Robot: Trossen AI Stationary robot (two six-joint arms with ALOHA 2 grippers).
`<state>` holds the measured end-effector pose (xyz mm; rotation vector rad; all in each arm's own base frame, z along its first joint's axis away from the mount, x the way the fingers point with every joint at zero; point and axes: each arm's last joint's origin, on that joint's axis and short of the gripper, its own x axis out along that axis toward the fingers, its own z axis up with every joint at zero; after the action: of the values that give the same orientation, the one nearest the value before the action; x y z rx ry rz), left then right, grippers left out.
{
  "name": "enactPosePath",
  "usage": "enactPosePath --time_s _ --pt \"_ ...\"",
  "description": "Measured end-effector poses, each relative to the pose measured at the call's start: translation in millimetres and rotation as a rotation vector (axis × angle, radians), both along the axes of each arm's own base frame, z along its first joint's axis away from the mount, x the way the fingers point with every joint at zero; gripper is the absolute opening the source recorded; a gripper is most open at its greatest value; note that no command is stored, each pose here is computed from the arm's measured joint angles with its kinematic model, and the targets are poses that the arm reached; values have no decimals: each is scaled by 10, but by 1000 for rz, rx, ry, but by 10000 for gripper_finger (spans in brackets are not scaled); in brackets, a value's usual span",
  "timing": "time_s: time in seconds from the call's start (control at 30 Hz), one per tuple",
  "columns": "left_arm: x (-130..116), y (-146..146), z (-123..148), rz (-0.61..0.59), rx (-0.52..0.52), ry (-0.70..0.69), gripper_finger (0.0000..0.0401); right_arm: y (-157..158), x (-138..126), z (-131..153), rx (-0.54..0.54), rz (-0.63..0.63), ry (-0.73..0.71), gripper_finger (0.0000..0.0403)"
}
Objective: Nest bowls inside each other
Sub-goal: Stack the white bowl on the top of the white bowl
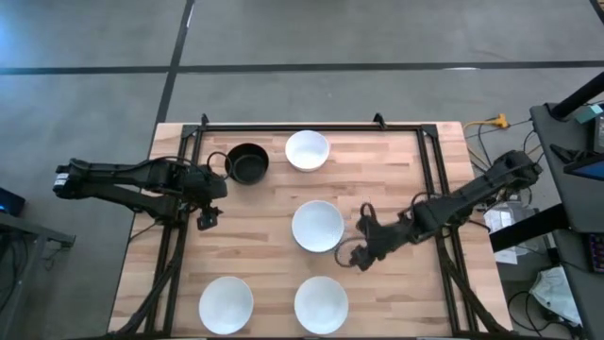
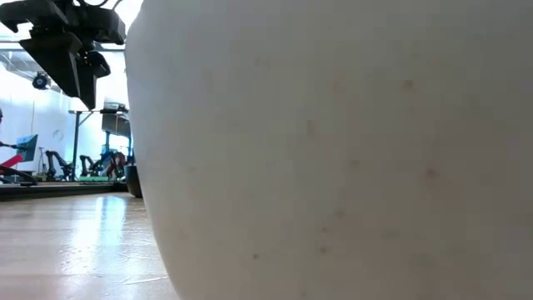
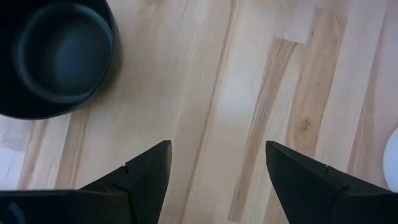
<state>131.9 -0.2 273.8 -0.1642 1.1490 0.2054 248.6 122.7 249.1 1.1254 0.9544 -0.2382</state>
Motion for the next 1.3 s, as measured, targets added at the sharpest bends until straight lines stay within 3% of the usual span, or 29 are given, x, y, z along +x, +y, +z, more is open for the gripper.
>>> enactPosePath --time_s 0.13,0.37,0.7,0.97,1.13,1.3 --pt "1 0 1 0 0 -2 244 150 38 -192 57 -21 66 189" --pt "30 -1 -1 0 0 -13 244 336 274 -359 40 -44 129 196" --pt "35 0 1 1 -1 -19 245 590 659 -593 -41 110 272 196" --pt "46 -1 -7 0 -1 -12 245 745 841 -667 -75 191 278 195" --pt "54 -1 -11 -8 3 -9 245 740 821 -677 -113 213 327 165" --pt "63 -2 -16 -29 11 -7 245 715 758 -725 -118 214 355 105"
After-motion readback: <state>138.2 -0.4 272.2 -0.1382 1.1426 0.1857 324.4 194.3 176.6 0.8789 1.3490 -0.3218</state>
